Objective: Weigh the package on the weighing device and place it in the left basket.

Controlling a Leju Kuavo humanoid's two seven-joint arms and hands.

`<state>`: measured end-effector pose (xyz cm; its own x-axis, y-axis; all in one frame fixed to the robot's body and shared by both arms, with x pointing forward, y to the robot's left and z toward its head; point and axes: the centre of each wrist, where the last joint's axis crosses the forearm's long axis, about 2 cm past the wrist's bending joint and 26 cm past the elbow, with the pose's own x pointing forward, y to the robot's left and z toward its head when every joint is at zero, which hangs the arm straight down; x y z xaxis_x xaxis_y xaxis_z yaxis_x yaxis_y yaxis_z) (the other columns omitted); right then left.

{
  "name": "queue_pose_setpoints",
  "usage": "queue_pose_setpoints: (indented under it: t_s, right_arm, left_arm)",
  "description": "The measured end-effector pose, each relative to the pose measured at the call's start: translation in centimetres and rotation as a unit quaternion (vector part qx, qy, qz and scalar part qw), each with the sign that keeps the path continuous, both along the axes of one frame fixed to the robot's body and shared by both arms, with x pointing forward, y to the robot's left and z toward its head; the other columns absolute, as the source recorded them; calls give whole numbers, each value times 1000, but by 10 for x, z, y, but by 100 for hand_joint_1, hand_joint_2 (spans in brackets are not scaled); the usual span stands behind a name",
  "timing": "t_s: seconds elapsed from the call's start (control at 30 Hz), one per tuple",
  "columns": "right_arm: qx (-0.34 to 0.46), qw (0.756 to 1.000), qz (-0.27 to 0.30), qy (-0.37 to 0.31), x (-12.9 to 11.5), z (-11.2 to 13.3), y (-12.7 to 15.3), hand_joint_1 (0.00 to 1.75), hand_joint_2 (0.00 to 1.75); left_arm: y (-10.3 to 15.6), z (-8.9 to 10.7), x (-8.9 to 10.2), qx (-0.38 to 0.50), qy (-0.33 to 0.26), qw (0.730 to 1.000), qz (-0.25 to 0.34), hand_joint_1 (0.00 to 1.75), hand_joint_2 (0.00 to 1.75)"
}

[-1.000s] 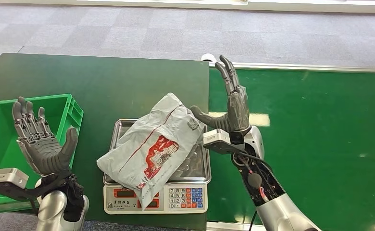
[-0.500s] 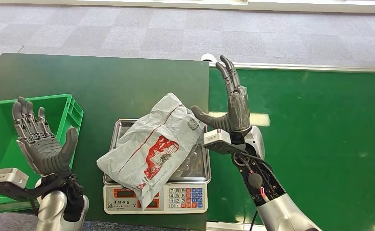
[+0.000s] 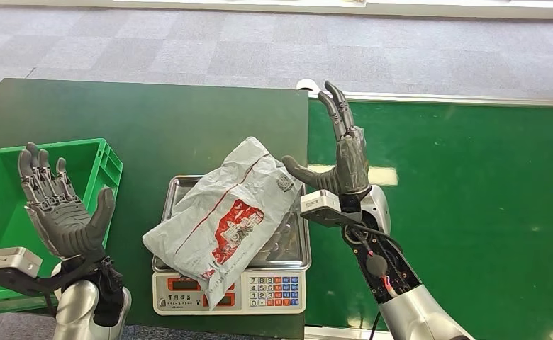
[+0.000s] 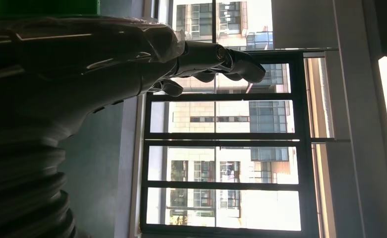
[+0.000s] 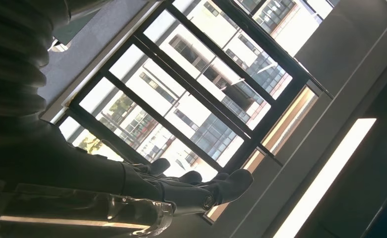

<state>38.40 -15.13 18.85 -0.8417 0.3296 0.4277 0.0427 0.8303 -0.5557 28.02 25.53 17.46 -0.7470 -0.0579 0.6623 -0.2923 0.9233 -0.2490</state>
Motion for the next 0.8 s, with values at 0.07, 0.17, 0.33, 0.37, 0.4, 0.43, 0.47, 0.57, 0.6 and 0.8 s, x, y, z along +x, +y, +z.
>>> queue_pose_setpoints:
  t_s: [0.07, 0.17, 0.33, 0.37, 0.4, 0.43, 0.47, 0.57, 0.6, 0.8]
  right_arm:
    - [0, 1000, 0, 0, 0, 0, 0, 0, 175]
    - [39, 994, 8, 100, -9, -18, -10, 0, 175]
    - [257, 894, 97, 353, -62, -98, -72, 0, 175]
    - [269, 889, 93, 358, -69, -106, -81, 0, 175]
    - [268, 888, 86, 363, -73, -111, -87, 0, 175]
    - [261, 889, 80, 367, -76, -114, -92, 0, 175]
    - [255, 890, 74, 372, -78, -116, -95, 0, 175]
    - [251, 890, 63, 377, -80, -117, -102, 0, 175]
    - [250, 890, 60, 377, -79, -117, -103, 0, 175]
    - [251, 891, 54, 375, -77, -116, -110, 0, 175]
  left_arm:
    - [0, 0, 0, 0, 0, 1000, 0, 0, 175]
    - [-3, -5, 0, 9, 17, 999, -50, 0, 175]
    - [-8, -39, -15, 36, 64, 986, -148, 0, 175]
    - [-8, -42, -17, 37, 69, 985, -151, 0, 175]
    - [-7, -45, -18, 39, 73, 985, -154, 0, 175]
    - [-7, -47, -20, 42, 77, 984, -157, 0, 175]
    - [-7, -49, -21, 44, 80, 983, -159, 0, 175]
    - [-8, -52, -24, 49, 88, 982, -161, 0, 175]
    - [-8, -53, -24, 50, 89, 982, -161, 0, 175]
    - [-6, -55, -24, 56, 95, 980, -163, 0, 175]
